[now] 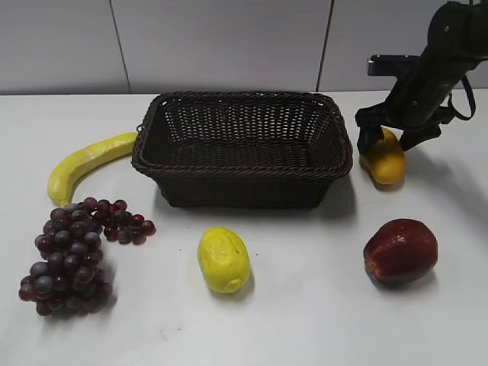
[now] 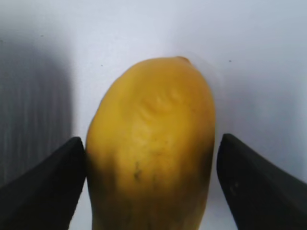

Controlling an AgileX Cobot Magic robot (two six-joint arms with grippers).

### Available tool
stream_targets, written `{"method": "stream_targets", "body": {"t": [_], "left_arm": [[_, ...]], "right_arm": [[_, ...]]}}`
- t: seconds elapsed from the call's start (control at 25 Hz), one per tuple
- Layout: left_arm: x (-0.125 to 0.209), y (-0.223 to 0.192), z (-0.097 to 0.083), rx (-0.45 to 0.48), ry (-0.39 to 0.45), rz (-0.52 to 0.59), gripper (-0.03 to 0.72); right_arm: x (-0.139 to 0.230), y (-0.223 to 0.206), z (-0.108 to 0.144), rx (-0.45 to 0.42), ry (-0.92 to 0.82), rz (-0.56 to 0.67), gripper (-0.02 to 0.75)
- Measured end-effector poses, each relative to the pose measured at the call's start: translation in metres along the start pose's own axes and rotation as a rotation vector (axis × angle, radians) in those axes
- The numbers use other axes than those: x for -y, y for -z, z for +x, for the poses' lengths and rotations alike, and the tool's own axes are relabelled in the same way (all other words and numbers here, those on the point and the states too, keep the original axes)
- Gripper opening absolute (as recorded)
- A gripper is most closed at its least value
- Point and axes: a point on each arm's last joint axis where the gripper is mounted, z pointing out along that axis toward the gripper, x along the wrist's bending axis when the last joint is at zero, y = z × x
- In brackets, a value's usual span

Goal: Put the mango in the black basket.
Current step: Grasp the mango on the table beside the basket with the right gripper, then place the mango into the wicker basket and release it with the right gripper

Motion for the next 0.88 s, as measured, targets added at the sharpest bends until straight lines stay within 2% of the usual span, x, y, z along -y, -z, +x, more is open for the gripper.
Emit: {"method": "stream_targets", "body": {"t": [0.28,0.6,0.72,0.88], "left_arm": [[0.000,0.000,0.000,0.000,0.000,0.000,0.201],[0.000,0.000,0.000,0.000,0.000,0.000,0.201],[0.000,0.000,0.000,0.000,0.000,0.000,0.201],[0.000,0.000,0.000,0.000,0.000,0.000,0.201]], "right_arm": [[0.001,-0.006,0.000,-0.004,-0.006,0.015,0.589],[0.001,-0.004,0.000,-0.004,0.001,0.040,0.580],[-0.004,0.008,0.000,0.007,0.024,0.097,0.580],[-0.024,0.039,0.001,0.016,0.041,0.078,0.580]]}}
